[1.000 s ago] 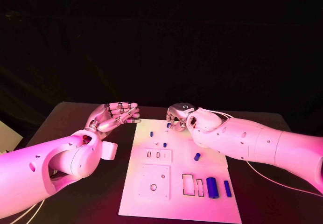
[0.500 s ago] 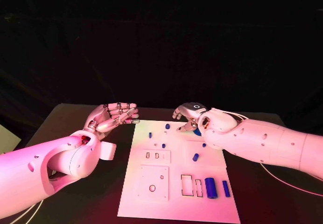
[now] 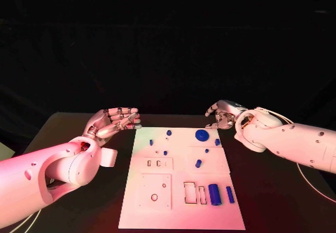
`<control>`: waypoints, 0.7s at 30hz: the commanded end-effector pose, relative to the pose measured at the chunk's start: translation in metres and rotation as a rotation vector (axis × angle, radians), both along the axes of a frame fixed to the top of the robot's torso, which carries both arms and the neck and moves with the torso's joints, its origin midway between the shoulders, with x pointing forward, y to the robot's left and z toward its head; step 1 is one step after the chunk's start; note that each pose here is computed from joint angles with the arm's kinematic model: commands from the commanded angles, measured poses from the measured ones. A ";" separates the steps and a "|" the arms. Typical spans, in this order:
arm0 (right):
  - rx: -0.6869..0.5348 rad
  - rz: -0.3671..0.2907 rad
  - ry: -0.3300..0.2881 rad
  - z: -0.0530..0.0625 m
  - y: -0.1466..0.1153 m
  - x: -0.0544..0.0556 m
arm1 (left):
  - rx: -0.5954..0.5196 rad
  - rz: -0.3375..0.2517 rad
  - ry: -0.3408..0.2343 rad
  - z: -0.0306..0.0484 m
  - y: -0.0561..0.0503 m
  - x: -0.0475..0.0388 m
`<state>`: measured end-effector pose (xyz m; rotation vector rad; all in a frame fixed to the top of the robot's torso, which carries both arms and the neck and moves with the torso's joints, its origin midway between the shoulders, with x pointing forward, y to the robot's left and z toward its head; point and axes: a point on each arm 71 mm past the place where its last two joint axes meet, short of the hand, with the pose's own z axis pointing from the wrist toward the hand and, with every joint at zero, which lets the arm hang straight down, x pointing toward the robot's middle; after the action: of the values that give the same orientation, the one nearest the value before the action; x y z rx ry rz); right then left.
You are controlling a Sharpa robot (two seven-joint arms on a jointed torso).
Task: Assemble the parts on the task board
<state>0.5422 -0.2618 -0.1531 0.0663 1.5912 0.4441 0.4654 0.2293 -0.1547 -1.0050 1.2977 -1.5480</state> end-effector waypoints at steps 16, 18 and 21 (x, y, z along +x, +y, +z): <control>0.040 -0.046 0.198 -0.027 0.000 0.008 | -0.019 -0.029 0.000 0.0006 -0.004 -0.0001; 0.039 -0.042 0.199 -0.029 0.002 0.008 | -0.019 -0.029 0.000 0.0005 -0.004 -0.0001; 0.035 -0.036 0.202 -0.033 0.006 0.009 | -0.019 -0.030 0.000 0.0004 -0.004 0.0000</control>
<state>0.5508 -0.2574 -0.1832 0.1768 1.7524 0.4465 0.4658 0.2274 -0.1554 -1.0081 1.3028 -1.5583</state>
